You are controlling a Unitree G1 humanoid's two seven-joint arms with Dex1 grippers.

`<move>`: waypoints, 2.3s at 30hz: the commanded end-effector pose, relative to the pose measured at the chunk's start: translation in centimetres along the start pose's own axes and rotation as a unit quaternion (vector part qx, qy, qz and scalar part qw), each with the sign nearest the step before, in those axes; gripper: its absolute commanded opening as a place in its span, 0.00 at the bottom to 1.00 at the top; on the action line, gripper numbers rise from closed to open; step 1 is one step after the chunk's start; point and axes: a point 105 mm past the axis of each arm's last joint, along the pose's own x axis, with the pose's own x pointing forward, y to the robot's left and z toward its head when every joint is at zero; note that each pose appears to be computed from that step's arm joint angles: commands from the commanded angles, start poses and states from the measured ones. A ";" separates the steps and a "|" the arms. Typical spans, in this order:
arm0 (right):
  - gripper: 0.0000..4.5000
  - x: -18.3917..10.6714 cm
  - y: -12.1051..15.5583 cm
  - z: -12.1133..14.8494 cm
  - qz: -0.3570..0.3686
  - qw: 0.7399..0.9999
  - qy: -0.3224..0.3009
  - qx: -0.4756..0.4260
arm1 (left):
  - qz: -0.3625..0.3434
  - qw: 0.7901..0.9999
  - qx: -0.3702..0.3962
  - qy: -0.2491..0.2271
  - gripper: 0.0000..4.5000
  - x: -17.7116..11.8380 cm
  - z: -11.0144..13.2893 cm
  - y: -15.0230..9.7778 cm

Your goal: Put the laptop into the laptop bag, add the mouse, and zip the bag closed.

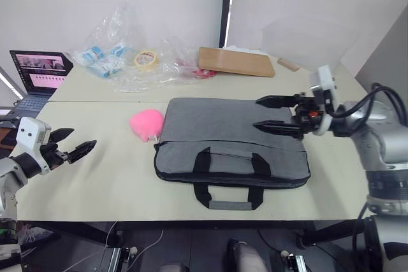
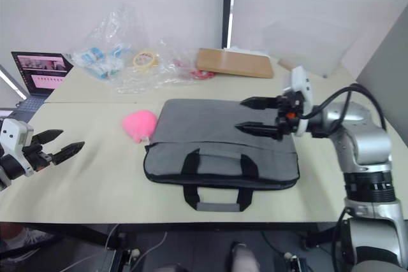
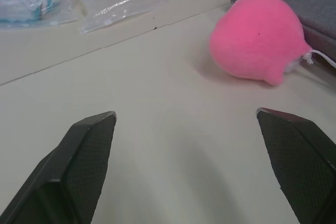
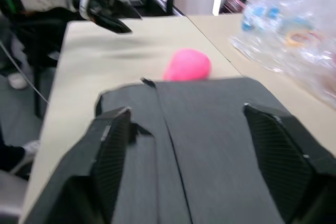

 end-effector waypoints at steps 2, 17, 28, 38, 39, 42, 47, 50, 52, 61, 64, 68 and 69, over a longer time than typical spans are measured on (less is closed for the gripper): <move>0.37 4.2 1.1 -1.7 0.042 0.999 -0.003 -0.029 | -0.008 0.999 0.011 -0.031 1.00 0.2 2.5 -0.1; 0.00 8.3 -0.6 -10.6 0.047 0.997 0.063 -0.025 | -0.132 0.991 0.022 -0.012 1.00 8.1 5.8 -3.2; 0.00 8.4 -0.6 -11.0 0.041 0.997 0.064 -0.021 | -0.165 0.981 0.043 0.094 1.00 12.2 2.7 -4.2; 0.00 8.6 0.0 -11.5 0.051 0.996 0.069 -0.017 | -0.180 0.977 0.032 0.109 0.52 11.5 1.8 -4.1; 0.00 8.7 0.0 -11.6 0.050 0.996 0.073 -0.019 | -0.182 0.977 0.032 0.108 0.44 11.3 1.8 -4.0; 0.00 8.9 -0.3 -12.0 0.044 0.995 0.085 -0.026 | -0.178 0.977 0.033 0.115 0.22 10.7 1.5 -3.6; 0.00 9.2 -0.5 -12.6 0.034 0.994 0.097 -0.027 | -0.210 0.968 0.029 0.136 0.08 8.6 0.4 -3.4; 0.00 9.2 -0.7 -13.0 0.025 0.994 0.104 -0.027 | -0.236 0.960 0.023 0.151 0.08 6.6 -0.1 -3.5; 0.00 9.1 -0.9 -13.2 0.017 0.994 0.107 -0.026 | -0.259 0.952 0.017 0.163 0.08 5.0 -0.4 -4.0; 0.00 9.5 -1.3 -13.6 0.003 0.993 0.113 -0.026 | -0.340 0.915 -0.026 0.216 0.08 -0.6 -1.2 -9.1; 0.00 9.6 -1.3 -13.6 0.003 0.993 0.113 -0.028 | -0.378 0.895 -0.048 0.233 0.08 -2.1 -1.5 -11.8; 0.00 9.7 -1.3 -13.7 0.002 0.993 0.117 -0.030 | -0.413 0.875 -0.065 0.243 0.08 -3.3 -2.0 -14.7; 0.00 9.7 -1.3 -13.8 0.002 0.993 0.118 -0.030 | -0.424 0.870 -0.069 0.245 0.08 -3.6 -2.1 -15.4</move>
